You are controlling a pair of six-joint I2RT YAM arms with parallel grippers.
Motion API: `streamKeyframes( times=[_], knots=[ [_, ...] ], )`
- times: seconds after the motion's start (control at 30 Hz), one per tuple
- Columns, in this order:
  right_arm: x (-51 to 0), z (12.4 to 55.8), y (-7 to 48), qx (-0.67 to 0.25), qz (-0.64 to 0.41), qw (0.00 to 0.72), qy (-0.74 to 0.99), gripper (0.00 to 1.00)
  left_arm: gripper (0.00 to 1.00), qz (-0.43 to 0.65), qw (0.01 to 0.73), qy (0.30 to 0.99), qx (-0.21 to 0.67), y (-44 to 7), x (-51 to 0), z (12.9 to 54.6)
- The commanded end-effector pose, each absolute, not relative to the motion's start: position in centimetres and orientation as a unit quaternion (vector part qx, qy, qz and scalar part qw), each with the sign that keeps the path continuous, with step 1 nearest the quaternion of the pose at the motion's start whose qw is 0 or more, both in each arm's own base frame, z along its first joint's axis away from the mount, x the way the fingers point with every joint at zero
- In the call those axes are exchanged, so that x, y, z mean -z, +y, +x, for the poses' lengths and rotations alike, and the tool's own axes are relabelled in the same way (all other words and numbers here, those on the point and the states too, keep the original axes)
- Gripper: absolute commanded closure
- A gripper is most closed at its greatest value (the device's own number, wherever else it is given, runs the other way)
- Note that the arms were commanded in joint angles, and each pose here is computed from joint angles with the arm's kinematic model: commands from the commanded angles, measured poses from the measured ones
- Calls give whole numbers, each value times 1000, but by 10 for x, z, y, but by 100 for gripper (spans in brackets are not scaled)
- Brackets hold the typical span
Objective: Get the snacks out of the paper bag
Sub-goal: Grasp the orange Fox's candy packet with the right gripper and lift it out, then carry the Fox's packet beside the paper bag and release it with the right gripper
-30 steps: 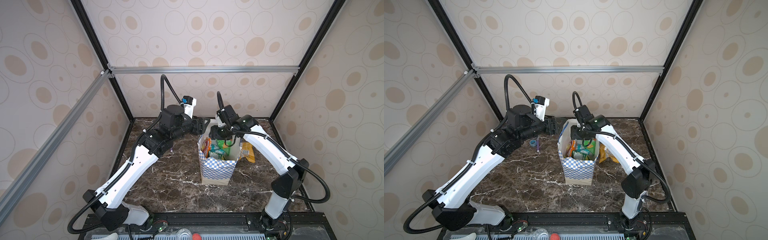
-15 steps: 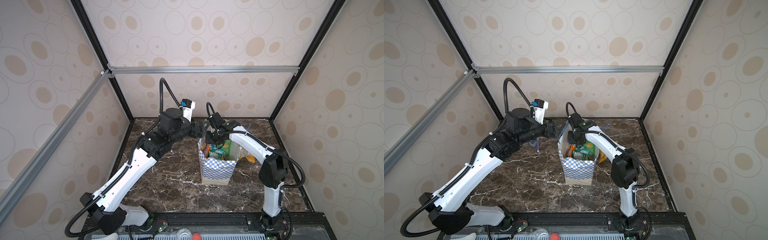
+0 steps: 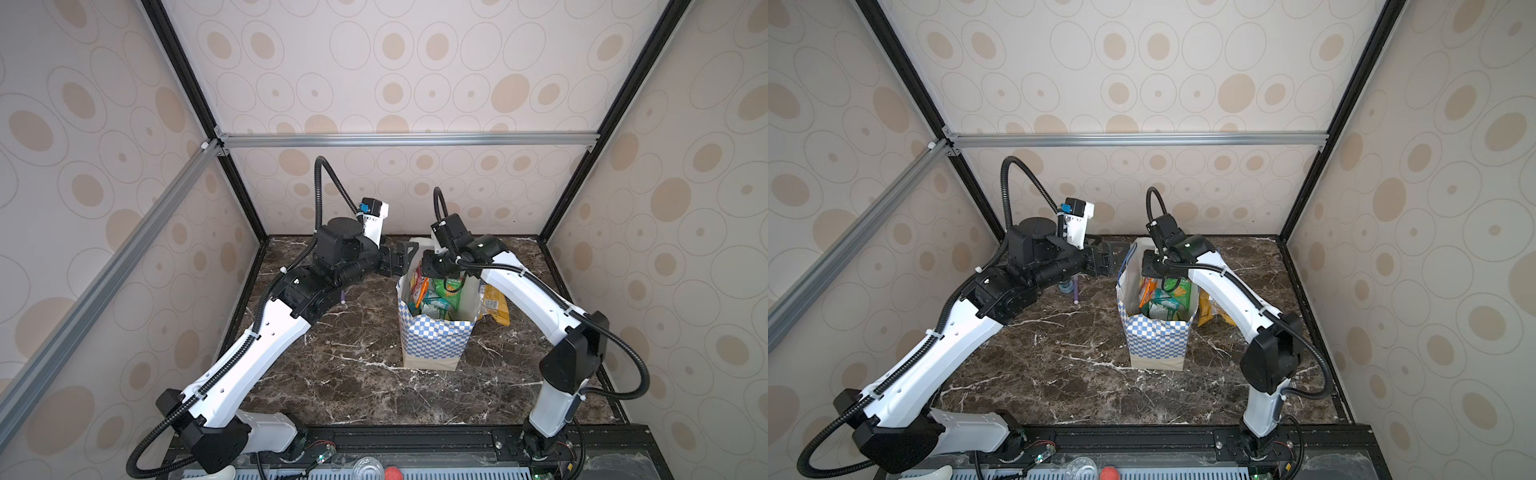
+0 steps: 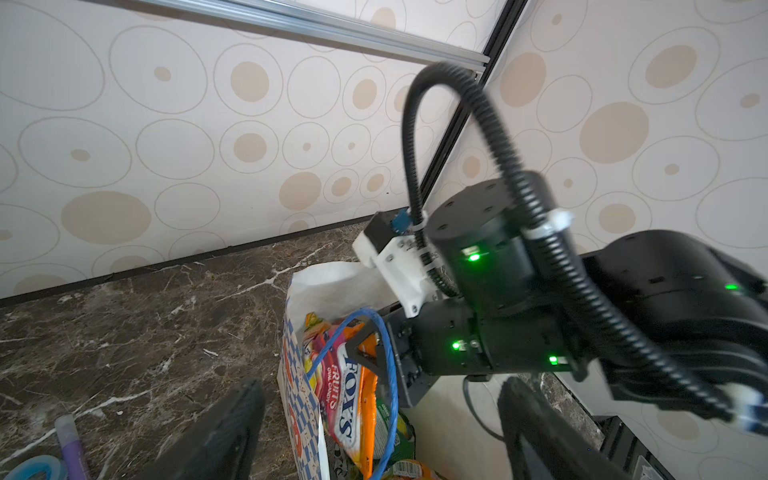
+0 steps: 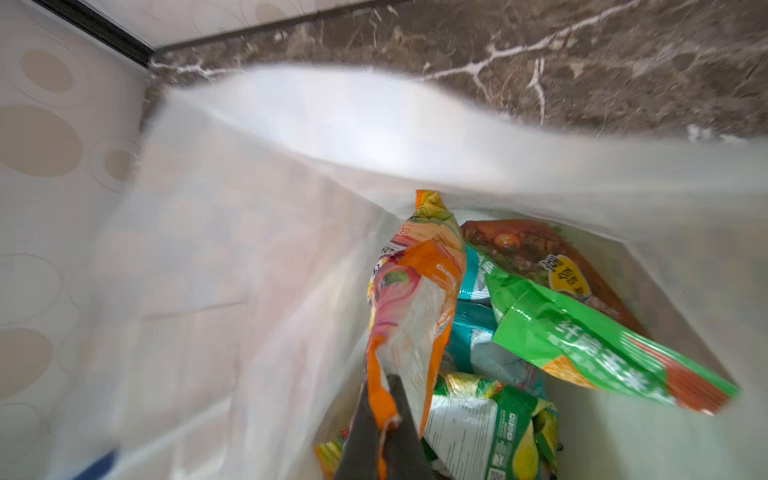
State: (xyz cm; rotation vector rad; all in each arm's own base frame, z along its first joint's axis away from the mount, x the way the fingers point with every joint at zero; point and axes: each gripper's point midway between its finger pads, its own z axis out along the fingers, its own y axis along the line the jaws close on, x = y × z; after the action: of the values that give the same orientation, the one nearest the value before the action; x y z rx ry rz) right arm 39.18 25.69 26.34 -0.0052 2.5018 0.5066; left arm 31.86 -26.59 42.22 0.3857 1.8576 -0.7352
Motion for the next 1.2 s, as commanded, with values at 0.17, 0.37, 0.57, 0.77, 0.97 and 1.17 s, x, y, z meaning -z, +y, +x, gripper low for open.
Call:
streamKeyframes(
  times=[0.17,0.37,0.57,0.77,0.97,1.17],
  knots=[
    [-344,393,238,-219,18,372,902,100,9,208,551,734,340,-282,-449,311],
    [-399,390,228,-236,24,417,877,100,9,232,546,721,357,-292,-456,306],
    [-458,378,217,-260,29,465,846,100,7,238,550,715,361,-296,-472,305],
    [-518,364,198,-276,46,525,804,100,5,270,545,708,358,-315,-481,290],
    [-557,347,165,-263,72,578,769,100,5,330,530,691,364,-352,-479,261],
    [-569,325,109,-241,125,600,752,100,4,387,517,667,371,-391,-472,229]
  ],
)
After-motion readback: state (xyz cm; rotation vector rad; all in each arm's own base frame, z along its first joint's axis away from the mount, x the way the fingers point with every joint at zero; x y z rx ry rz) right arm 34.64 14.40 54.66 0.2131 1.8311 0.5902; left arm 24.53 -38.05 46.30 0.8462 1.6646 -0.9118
